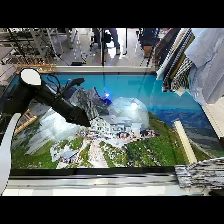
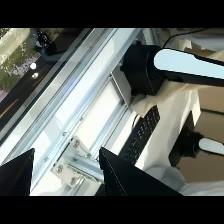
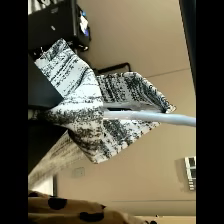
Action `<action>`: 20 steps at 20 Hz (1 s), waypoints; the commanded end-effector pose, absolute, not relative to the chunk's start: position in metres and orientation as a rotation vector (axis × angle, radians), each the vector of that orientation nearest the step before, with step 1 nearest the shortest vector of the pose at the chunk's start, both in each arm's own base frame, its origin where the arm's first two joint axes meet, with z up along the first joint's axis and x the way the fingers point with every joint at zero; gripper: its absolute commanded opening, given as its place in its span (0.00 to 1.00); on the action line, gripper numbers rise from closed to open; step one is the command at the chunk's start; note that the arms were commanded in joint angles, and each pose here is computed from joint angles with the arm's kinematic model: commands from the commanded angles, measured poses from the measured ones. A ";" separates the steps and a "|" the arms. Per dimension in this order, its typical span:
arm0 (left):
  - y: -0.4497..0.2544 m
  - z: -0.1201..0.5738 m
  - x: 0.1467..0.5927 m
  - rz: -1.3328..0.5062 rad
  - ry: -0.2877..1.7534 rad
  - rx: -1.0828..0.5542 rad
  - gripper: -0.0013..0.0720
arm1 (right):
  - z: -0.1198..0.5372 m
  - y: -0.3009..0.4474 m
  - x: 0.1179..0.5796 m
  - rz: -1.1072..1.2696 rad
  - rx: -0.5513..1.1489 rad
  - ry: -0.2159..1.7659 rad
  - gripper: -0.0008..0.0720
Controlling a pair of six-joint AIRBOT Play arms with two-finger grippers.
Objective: Fold the clothes and pants, and hang the long-sleeved shirts on hangers.
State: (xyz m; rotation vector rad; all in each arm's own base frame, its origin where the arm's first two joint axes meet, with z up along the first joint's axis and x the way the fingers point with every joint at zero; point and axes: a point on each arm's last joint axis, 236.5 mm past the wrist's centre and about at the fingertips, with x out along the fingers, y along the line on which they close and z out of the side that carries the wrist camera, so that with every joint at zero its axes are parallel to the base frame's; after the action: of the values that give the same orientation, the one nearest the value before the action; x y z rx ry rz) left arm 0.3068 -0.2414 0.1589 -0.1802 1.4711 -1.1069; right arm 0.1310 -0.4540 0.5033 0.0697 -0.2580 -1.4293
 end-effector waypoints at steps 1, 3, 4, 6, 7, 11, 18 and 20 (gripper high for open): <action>-0.243 0.159 0.305 -1.075 1.502 -0.211 0.58 | 0.481 -0.489 0.117 -1.476 0.101 -0.260 0.05; -0.244 0.159 0.304 -1.078 1.503 -0.208 0.58 | 0.468 -0.488 0.121 -1.478 0.104 -0.181 0.05; -0.244 0.159 0.304 -1.078 1.503 -0.209 0.58 | 0.475 -0.479 0.129 -1.454 0.083 -0.179 0.05; -0.244 0.159 0.304 -1.078 1.503 -0.208 0.58 | 0.514 -0.443 0.144 -1.371 0.035 -0.272 0.33; -0.244 0.159 0.304 -1.079 1.503 -0.208 0.58 | 0.541 -0.418 0.151 -1.314 -0.011 -0.341 0.65; -0.242 0.155 0.307 -1.062 1.505 -0.202 0.56 | 0.628 -0.281 0.181 -0.995 -0.118 -0.545 0.79; 0.050 0.158 0.381 0.439 1.330 0.388 0.04 | 0.354 0.046 0.354 0.333 0.116 0.563 0.71; 0.065 0.202 0.403 0.463 1.080 0.325 0.04 | 0.258 0.127 0.343 0.540 0.126 0.861 0.64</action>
State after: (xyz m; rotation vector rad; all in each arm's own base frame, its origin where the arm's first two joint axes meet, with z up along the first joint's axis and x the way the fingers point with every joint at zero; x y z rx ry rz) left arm 0.3758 -0.0339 0.1256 0.2185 1.4160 0.0389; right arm 0.3875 -0.0269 0.3808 0.1630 0.3947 0.0458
